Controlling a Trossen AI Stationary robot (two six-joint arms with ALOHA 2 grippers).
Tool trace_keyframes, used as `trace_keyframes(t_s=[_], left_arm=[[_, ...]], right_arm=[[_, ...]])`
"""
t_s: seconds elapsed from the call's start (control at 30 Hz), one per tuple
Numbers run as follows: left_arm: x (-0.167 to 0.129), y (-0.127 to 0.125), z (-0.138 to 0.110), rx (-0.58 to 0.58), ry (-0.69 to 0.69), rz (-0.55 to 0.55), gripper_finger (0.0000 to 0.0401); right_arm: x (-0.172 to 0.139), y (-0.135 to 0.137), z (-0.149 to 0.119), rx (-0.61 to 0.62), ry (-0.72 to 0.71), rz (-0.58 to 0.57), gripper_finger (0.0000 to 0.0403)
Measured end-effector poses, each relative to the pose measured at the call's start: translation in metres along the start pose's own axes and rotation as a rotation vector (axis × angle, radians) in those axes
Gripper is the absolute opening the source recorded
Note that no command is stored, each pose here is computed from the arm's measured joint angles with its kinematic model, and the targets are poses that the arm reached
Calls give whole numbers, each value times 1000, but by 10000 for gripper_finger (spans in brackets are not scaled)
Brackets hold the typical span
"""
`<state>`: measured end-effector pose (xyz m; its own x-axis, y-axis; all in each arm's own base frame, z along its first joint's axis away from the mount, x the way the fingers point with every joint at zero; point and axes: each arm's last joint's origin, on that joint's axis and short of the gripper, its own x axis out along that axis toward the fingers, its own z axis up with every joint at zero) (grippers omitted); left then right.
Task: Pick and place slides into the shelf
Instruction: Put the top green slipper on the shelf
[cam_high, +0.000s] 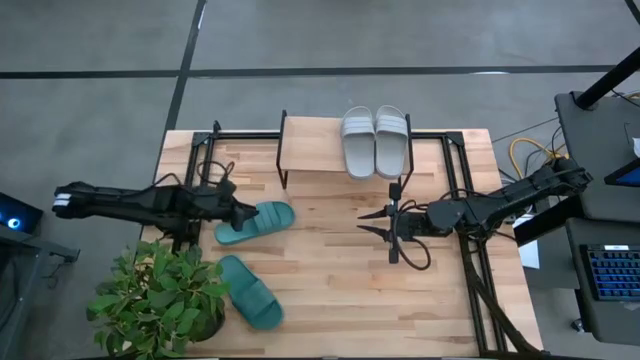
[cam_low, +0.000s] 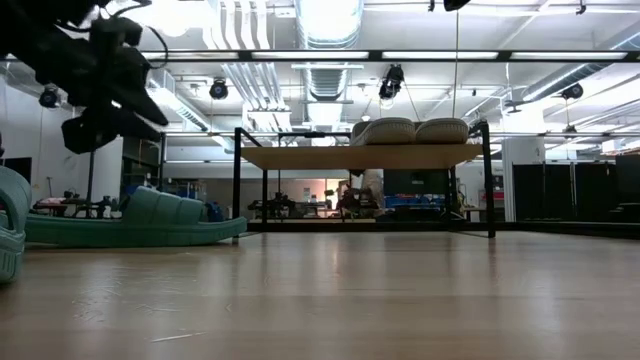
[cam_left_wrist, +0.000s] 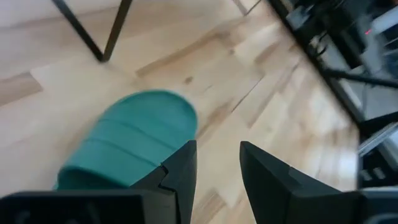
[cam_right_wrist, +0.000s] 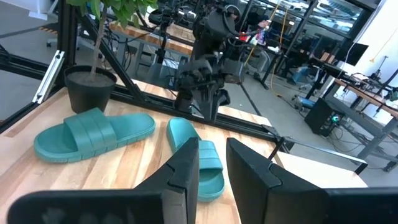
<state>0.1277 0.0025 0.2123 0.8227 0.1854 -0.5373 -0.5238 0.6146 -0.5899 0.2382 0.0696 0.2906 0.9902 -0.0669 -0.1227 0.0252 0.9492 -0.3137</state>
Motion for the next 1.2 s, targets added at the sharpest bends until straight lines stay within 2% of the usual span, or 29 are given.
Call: trace_keyframes(t_s=[0.1, 0.33, 0.53, 0.7, 0.8, 1.0, 1.07, 1.2], left_arm=[[2, -1, -1, 22, 37, -8, 107], [3, -8, -1, 170, 113, -119, 107], [9, -10, -6, 177, 232, -169, 124], [21, -12, -7, 188, 239, -151, 185], [28, -15, -6, 186, 218, -154, 208], [37, -11, -7, 49, 186, -37, 206], [40, -8, -9, 31, 191, 4, 202], [42, -8, -10, 17, 202, 19, 198]], right_arm=[[0, 0, 0, 0, 0, 0, 73], [0, 0, 0, 1, -3, -1, 73], [0, 0, 1, 3, -7, -2, 73], [0, 0, 1, 3, -7, -2, 73], [0, 0, 0, 4, -7, -2, 73], [0, 0, 0, 10, -6, -2, 73], [0, 0, 0, 10, -6, -2, 73], [0, 0, 0, 10, -5, -2, 73]])
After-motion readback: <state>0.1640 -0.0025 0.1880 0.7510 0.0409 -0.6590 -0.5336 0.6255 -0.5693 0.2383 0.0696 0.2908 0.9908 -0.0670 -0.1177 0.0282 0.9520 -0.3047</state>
